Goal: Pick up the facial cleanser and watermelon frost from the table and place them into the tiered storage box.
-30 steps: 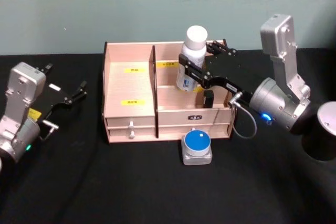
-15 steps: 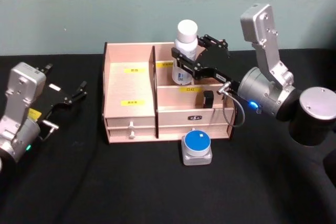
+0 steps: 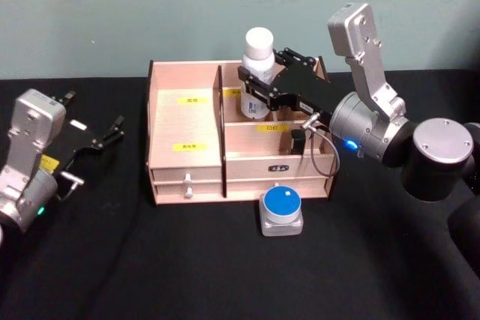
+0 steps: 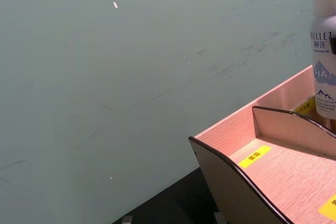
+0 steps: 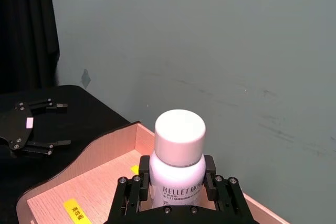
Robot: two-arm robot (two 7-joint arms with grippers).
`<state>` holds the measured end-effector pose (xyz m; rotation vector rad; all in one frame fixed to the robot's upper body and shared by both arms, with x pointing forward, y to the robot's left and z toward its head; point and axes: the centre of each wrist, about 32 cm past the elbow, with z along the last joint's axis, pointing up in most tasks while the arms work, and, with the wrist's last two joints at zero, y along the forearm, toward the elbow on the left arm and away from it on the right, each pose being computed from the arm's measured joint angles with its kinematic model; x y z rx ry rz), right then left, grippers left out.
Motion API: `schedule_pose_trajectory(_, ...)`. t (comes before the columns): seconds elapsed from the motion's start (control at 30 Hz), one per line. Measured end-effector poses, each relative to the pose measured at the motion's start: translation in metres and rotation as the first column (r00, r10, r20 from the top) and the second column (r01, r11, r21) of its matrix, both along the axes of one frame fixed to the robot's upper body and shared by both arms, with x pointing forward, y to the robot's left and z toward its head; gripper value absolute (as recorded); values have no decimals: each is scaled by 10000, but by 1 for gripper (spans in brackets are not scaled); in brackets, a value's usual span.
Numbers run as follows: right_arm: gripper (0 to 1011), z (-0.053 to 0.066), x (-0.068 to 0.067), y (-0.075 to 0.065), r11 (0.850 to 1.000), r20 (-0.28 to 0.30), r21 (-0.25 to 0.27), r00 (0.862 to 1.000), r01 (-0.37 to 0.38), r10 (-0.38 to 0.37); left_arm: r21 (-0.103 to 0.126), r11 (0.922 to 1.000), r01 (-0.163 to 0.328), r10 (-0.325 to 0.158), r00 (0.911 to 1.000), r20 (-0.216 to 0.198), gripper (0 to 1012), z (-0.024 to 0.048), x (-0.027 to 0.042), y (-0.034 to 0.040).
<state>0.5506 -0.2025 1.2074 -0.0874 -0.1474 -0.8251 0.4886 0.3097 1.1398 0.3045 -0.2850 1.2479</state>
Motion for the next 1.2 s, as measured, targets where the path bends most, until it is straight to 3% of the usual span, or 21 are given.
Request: schedule_pose_trajectory(1.2, 601, -182, 60, 46, 9990, -713, -436, 9975, -1, -30, 0, 10000, -1, 1, 10000, 0, 1001, 0, 0, 0)
